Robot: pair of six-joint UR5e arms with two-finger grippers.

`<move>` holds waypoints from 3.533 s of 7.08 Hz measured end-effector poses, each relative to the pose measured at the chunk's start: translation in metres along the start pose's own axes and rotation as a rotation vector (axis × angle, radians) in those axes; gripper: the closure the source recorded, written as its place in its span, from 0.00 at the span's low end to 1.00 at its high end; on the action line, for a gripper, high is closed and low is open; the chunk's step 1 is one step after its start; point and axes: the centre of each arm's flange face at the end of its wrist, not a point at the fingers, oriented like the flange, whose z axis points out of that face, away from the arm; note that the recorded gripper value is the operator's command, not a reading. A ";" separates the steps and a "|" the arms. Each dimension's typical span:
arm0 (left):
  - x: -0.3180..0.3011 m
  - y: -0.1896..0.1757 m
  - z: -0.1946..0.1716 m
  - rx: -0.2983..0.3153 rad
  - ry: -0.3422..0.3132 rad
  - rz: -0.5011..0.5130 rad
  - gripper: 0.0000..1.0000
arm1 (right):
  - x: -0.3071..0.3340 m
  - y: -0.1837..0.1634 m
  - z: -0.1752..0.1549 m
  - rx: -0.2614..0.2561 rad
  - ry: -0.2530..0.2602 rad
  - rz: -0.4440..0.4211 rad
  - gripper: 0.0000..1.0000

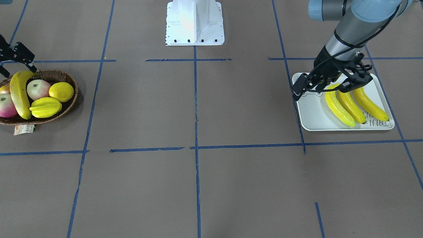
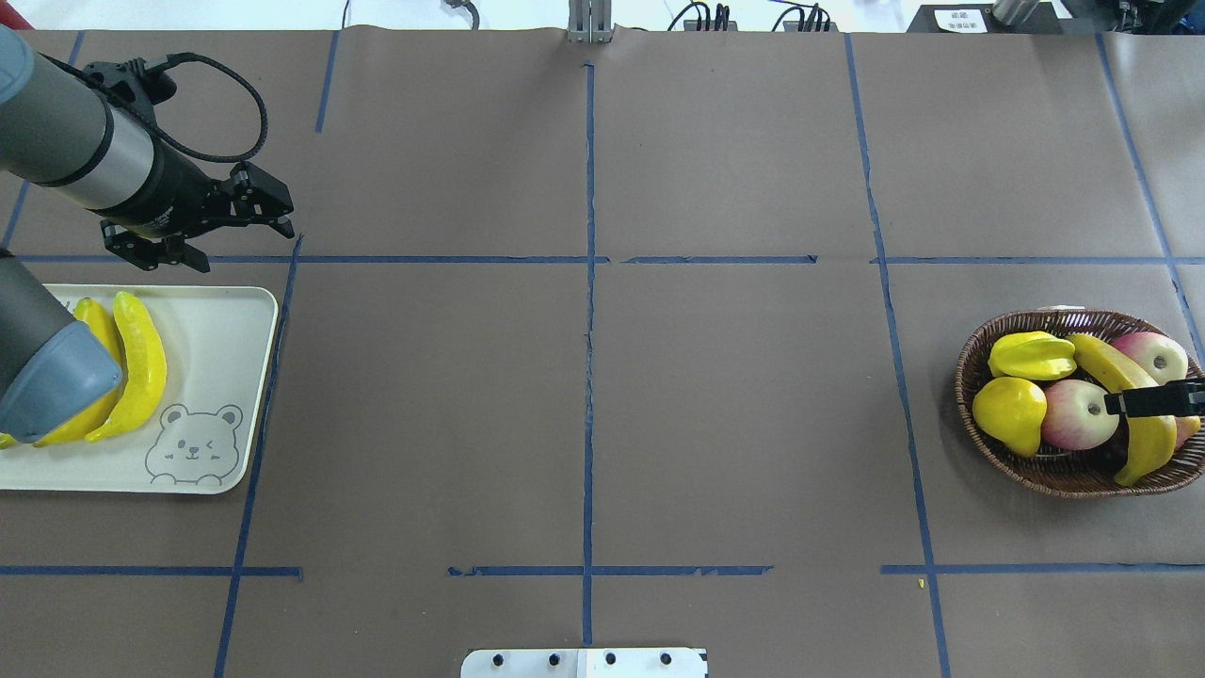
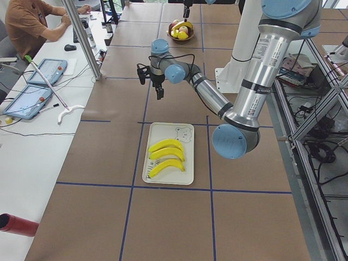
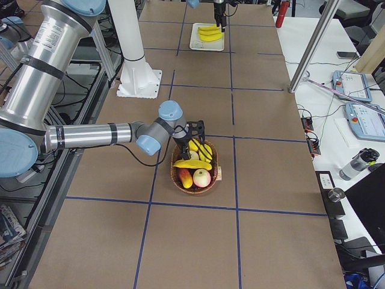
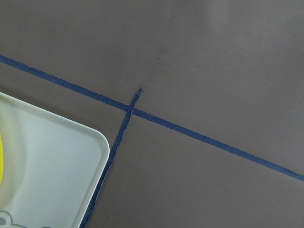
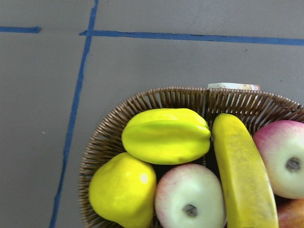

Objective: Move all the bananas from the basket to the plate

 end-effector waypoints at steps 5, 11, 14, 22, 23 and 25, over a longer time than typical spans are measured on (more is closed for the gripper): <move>0.007 0.004 0.000 -0.002 0.006 0.003 0.00 | 0.036 0.010 0.032 -0.038 0.049 0.026 0.73; 0.006 0.004 0.001 0.000 0.004 0.003 0.00 | 0.046 -0.002 0.001 -0.009 -0.010 0.037 1.00; 0.008 0.007 0.003 -0.006 0.003 0.008 0.00 | 0.059 -0.035 -0.057 0.079 -0.127 0.018 0.99; 0.100 0.045 -0.011 -0.041 0.174 -0.015 0.01 | -0.309 -0.154 -0.001 0.237 -0.406 -0.004 0.98; 0.109 0.044 -0.008 -0.044 0.256 -0.035 0.01 | -0.361 -0.141 0.011 0.262 -0.416 0.023 0.98; 0.124 0.055 0.009 -0.086 0.405 -0.068 0.01 | -0.450 -0.109 0.024 0.312 -0.417 0.045 0.98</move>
